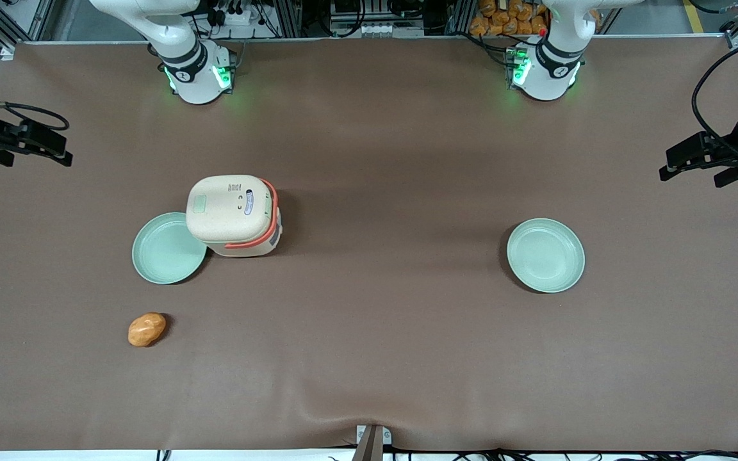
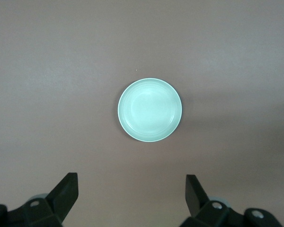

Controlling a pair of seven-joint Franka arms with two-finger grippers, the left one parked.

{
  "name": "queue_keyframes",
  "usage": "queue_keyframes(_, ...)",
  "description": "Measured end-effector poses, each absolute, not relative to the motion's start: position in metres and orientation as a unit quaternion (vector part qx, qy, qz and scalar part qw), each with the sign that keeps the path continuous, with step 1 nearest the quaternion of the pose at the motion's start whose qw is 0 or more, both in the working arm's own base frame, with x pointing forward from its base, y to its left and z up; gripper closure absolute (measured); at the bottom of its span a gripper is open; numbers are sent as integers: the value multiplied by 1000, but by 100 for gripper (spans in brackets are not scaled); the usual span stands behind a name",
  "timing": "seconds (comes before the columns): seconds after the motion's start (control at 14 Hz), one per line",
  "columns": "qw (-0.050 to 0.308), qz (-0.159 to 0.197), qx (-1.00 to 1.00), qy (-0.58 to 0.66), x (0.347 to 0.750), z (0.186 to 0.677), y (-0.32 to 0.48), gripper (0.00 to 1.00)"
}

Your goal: Press rice cooker button with right arm

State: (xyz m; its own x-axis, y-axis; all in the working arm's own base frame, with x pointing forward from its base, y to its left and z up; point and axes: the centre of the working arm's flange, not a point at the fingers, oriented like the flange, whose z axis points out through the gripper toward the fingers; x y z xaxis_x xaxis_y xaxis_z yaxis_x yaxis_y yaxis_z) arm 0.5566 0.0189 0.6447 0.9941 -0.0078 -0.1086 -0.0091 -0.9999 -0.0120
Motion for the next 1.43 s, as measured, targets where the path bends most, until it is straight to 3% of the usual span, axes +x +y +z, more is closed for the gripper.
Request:
queue_keyframes(0.29,5,77,-997,-10,568,620,35,4)
queue_keyframes(0.79,1,147,-989,-36,598,536,76,78)
queue_keyframes(0.93,16,171,-984,-40,602,511,90,99)
queue_keyframes(1.07,32,195,-979,-39,604,484,96,99)
queue_keyframes(1.43,33,237,-970,-35,604,426,98,99)
